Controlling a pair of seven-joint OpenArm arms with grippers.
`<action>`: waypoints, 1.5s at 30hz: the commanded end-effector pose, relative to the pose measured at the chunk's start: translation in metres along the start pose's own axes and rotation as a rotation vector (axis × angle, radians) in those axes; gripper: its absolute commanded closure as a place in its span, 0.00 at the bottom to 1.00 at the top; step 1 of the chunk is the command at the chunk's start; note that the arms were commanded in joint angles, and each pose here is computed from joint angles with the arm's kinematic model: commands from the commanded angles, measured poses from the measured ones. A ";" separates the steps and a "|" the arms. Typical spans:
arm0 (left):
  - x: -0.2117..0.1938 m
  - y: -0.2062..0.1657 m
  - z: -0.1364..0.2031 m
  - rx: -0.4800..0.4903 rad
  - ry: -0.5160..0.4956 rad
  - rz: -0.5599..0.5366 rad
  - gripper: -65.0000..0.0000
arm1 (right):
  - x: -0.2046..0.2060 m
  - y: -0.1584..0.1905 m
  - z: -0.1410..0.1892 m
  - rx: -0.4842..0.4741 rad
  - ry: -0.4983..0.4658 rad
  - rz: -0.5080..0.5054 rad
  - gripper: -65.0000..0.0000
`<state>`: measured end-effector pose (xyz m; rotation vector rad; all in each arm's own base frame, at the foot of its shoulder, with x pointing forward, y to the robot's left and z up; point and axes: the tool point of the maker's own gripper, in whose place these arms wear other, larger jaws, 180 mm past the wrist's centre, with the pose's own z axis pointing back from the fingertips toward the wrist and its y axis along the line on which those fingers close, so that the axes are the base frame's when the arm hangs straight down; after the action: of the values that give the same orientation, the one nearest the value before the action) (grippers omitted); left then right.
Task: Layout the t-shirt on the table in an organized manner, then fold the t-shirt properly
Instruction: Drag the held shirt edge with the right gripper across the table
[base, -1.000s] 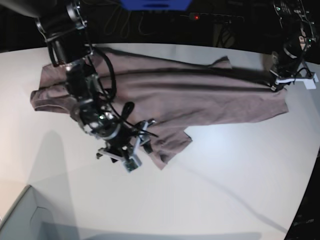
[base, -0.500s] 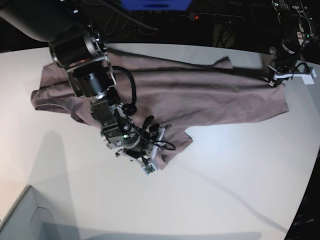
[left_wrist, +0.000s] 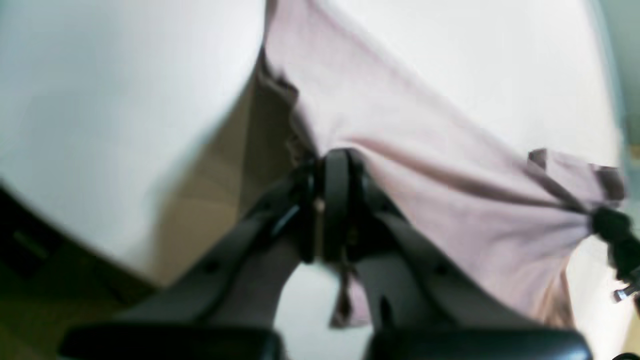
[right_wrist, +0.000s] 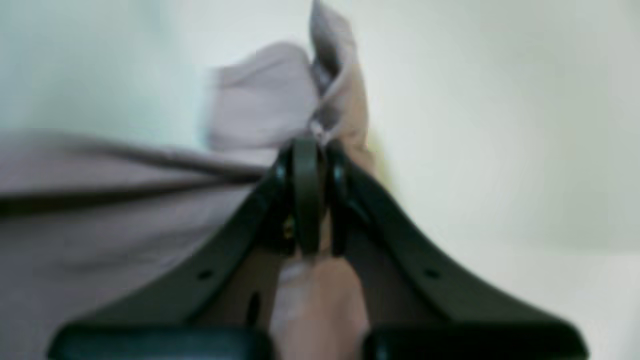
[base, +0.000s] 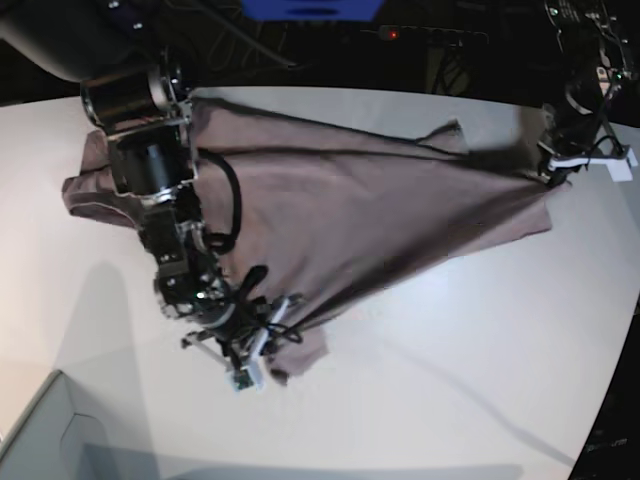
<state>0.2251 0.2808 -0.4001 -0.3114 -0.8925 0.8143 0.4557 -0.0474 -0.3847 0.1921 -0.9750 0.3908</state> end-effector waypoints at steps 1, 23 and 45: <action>0.016 -0.008 0.004 -0.024 -0.048 -0.021 1.00 | 0.041 -0.008 0.011 -0.024 -0.125 0.001 1.00; 0.082 -0.064 -0.008 -0.145 -0.181 -0.110 1.00 | 0.018 0.106 0.013 0.198 -0.098 0.210 0.60; 0.047 -0.014 -0.014 -0.035 -0.082 -0.064 1.00 | -0.013 -0.025 -0.024 -0.017 0.023 -0.070 0.50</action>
<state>0.2508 0.3017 -0.3898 -0.2785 -0.9353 0.7750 0.4574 -0.0655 -0.4341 0.2056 -0.8751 0.3168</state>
